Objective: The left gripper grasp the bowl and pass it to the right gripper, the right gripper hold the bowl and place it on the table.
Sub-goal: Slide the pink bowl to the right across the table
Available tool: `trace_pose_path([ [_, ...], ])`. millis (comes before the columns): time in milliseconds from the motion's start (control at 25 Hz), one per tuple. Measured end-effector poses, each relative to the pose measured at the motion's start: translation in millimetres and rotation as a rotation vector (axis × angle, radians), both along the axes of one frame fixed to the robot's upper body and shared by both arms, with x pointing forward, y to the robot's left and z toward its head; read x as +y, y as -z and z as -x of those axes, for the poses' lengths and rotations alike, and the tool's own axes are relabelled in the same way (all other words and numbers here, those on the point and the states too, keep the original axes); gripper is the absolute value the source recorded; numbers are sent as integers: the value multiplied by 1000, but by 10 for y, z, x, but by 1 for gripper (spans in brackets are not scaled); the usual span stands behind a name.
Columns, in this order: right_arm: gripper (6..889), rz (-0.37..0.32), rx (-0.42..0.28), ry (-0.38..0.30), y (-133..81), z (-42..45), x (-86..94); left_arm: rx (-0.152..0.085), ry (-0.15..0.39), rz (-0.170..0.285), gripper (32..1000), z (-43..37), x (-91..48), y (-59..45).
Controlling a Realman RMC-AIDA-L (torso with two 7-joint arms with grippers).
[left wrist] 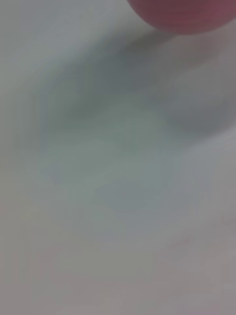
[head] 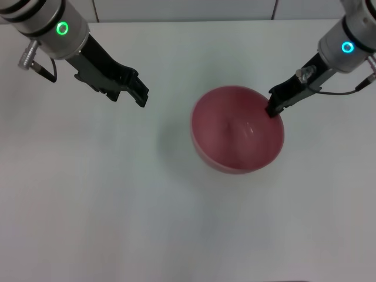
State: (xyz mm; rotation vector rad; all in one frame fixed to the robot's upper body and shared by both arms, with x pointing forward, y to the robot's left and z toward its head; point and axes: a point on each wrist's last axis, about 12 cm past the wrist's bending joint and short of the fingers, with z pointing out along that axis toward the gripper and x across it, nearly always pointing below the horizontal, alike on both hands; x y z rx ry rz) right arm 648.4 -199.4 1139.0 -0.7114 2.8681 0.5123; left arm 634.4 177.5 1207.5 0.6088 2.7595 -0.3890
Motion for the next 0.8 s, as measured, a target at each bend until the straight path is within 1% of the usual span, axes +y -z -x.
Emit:
trace_pose_path([
  [360,33,-6,12,64,62,29,-260,6,-10,-1,633,13,41,53],
  [440,33,-8,13,74,71,35,-302,5,-12,-2,633,14,50,66],
  [680,34,-6,29,99,148,89,-406,6,-13,-3,633,17,56,76],
  [800,34,-4,24,109,166,93,-442,10,-16,-4,633,25,75,95],
])
